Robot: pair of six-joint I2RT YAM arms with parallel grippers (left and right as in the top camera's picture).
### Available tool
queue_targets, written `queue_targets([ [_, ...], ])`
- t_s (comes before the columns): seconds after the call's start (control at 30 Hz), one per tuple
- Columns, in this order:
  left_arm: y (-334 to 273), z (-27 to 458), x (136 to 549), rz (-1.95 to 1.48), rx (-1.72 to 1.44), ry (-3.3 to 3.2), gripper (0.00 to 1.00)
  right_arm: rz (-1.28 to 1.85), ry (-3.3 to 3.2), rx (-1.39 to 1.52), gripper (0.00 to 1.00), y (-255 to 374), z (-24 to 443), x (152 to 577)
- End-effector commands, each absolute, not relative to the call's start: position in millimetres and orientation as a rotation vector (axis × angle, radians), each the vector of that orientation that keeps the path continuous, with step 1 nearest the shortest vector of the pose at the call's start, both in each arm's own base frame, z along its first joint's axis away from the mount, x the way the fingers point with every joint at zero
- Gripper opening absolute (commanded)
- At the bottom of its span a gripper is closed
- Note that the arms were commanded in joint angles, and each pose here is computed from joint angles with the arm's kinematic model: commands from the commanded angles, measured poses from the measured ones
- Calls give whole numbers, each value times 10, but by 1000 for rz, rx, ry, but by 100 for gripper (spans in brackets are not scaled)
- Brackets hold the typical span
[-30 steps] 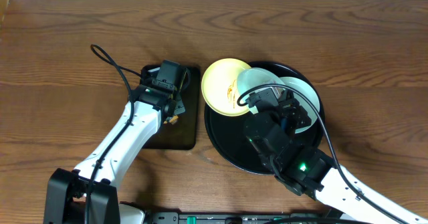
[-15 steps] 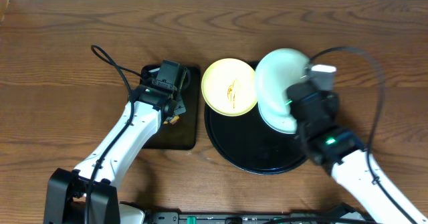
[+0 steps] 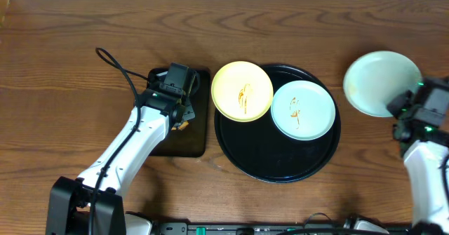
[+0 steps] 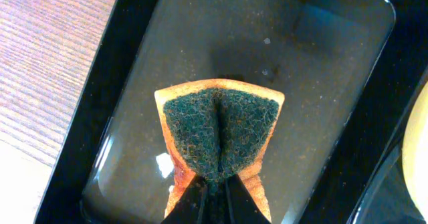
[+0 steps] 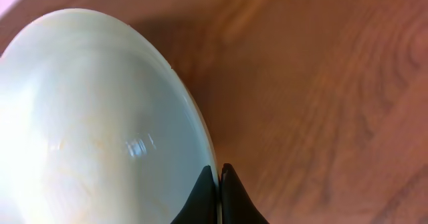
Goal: Clean dirty plates on tray and stack at the side
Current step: 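Carry the blue plate right and set it on the table, then move right gripper back to grip the remaining blue plate rim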
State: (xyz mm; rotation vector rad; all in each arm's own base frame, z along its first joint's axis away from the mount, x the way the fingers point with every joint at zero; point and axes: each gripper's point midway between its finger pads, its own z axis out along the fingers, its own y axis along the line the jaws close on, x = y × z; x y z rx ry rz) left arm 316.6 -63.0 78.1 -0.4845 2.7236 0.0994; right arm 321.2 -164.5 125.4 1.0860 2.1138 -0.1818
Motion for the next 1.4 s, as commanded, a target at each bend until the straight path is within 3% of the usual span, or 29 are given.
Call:
queue_targets([
  [0.0,-603,754,3140,112,-472,2733,8,-43,2106,1182,1,-1804,1106,3245],
  [0.23,-603,754,3140,112,-472,2733,8,-45,2144,1301,1,-2039,712,3148],
  [0.43,-603,754,3140,112,-472,2733,8,-20,2153,1297,1,-2031,645,3191],
  [0.53,-603,754,3140,112,-472,2733,7,48,2174,1244,15,-1942,658,3259],
  [0.57,-603,754,3140,112,-472,2733,8,109,2184,1219,26,-1862,665,3305],
  [0.67,-603,754,3140,112,-472,2733,8,295,2235,1083,38,-1577,703,3434],
  [0.8,-603,754,3140,112,-472,2733,8,636,2319,841,40,-937,786,3526],
  [0.93,-603,754,3140,112,-472,2733,8,837,2494,688,41,-312,694,3296],
  [1.13,-603,754,3140,112,-472,2733,7,713,2860,613,45,169,364,2736],
  [1.37,-603,754,3139,112,-472,2733,7,634,2969,608,48,422,249,2565],
])
